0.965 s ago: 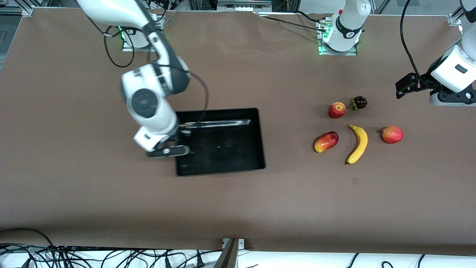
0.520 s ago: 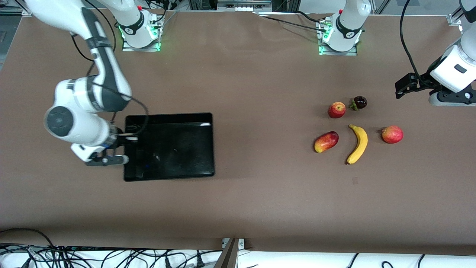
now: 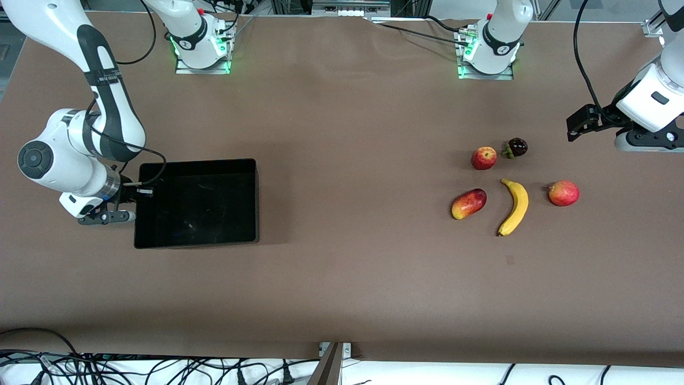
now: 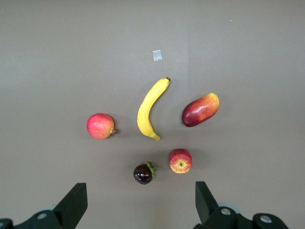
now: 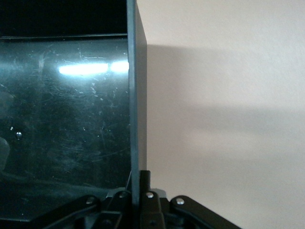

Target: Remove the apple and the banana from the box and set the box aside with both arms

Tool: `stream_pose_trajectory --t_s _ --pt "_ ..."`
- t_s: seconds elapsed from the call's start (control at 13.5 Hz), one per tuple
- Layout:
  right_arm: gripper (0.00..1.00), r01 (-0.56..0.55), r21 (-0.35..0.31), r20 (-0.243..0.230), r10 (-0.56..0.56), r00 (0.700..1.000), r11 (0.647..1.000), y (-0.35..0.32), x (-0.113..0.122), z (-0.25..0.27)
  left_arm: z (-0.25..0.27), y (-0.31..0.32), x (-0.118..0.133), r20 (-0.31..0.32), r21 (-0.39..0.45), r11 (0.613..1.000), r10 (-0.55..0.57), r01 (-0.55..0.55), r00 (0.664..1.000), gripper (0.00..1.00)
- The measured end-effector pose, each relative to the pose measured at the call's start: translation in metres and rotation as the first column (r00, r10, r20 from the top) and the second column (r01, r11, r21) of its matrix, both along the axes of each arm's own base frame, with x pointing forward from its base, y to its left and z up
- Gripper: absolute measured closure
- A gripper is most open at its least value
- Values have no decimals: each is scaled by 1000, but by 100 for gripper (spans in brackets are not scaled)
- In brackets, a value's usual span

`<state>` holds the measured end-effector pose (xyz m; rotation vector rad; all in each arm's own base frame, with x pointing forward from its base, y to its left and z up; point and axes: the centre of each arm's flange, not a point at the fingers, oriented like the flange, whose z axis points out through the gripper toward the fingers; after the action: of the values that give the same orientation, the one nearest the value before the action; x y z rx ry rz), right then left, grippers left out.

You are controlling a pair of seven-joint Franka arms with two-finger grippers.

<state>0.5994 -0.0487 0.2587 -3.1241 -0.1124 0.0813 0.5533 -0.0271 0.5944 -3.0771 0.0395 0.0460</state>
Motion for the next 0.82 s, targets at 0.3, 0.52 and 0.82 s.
stream_pose_trajectory --t_s 0.3,0.52,0.82 --pt "96 49 27 18 -49 999 998 -6 -20 -27 0 -1 0 0 0 1000 -1 1 1000 0" --pt "96 52 28 25 -52 998 998 -6 -22 -29 0 -1 0 0 0 1000 -2 2 1000 0" --pt "63 20 43 48 -22 999 999 8 -14 -5 0 -2 0 0 0 1000 -3 3 1000 0"
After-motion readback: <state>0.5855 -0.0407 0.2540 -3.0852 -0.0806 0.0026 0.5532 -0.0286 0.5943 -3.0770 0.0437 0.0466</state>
